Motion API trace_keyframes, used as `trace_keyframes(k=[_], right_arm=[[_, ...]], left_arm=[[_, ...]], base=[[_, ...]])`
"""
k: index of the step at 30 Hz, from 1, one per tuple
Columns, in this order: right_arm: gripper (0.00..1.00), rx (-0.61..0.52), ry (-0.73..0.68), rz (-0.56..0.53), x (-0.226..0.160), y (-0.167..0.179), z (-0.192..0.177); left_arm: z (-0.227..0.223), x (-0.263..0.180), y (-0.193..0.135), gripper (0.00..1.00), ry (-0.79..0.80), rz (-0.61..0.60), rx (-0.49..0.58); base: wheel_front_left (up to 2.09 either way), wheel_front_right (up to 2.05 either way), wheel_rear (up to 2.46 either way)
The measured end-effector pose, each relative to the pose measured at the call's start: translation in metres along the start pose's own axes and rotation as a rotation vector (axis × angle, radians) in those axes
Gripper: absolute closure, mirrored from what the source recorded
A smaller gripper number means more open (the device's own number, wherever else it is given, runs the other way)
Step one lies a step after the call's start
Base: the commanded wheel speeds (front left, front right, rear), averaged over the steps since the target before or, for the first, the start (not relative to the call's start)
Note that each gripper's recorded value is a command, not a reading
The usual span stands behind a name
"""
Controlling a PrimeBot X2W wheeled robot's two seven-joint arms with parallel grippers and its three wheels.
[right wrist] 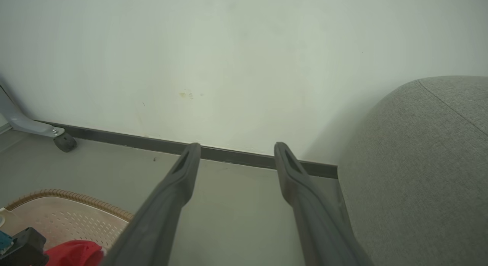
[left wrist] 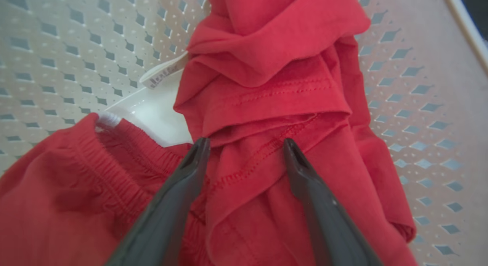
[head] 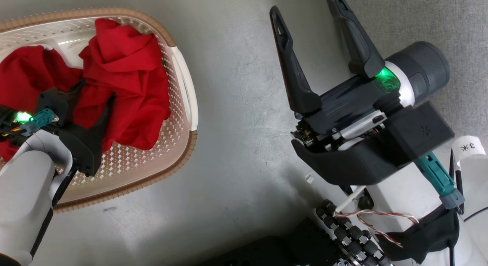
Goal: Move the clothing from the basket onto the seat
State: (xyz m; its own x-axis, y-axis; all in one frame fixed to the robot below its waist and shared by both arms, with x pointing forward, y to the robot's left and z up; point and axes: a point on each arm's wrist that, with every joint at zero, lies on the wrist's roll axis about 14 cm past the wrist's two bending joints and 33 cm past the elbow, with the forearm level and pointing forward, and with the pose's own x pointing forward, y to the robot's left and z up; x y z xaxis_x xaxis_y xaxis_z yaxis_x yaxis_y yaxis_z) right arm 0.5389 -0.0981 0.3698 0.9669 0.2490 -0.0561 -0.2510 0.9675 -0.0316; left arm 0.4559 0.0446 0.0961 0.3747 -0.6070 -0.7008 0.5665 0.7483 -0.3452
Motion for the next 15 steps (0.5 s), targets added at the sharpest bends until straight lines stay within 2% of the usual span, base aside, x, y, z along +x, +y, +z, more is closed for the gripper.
trace_keyframes(k=[6,7,8,15], right_arm=[[0.00,0.013,0.010,-0.006,-0.0035,-0.0005,-0.0038],[0.00,0.013,0.007,-0.007,-0.0035,-0.0007,-0.0038],[0.00,0.013,0.007,-0.009,-0.0035,-0.0014,-0.0040],[0.00,0.003,0.011,-0.026,-0.0039,-0.0069,-0.0043]], left_arm=[[-0.0054,0.0025,-0.0007,0.00,0.016,-0.002,-0.008],[-0.0058,0.0027,-0.0007,0.45,0.016,-0.001,-0.013],[-0.0054,0.0029,-0.0007,1.00,0.012,0.001,-0.021],[0.0022,-0.0002,-0.0066,1.00,-0.012,0.000,-0.026]], base=[[0.00,0.00,0.00],[0.00,0.00,0.00],[0.00,0.00,0.00],[0.00,0.00,0.00]])
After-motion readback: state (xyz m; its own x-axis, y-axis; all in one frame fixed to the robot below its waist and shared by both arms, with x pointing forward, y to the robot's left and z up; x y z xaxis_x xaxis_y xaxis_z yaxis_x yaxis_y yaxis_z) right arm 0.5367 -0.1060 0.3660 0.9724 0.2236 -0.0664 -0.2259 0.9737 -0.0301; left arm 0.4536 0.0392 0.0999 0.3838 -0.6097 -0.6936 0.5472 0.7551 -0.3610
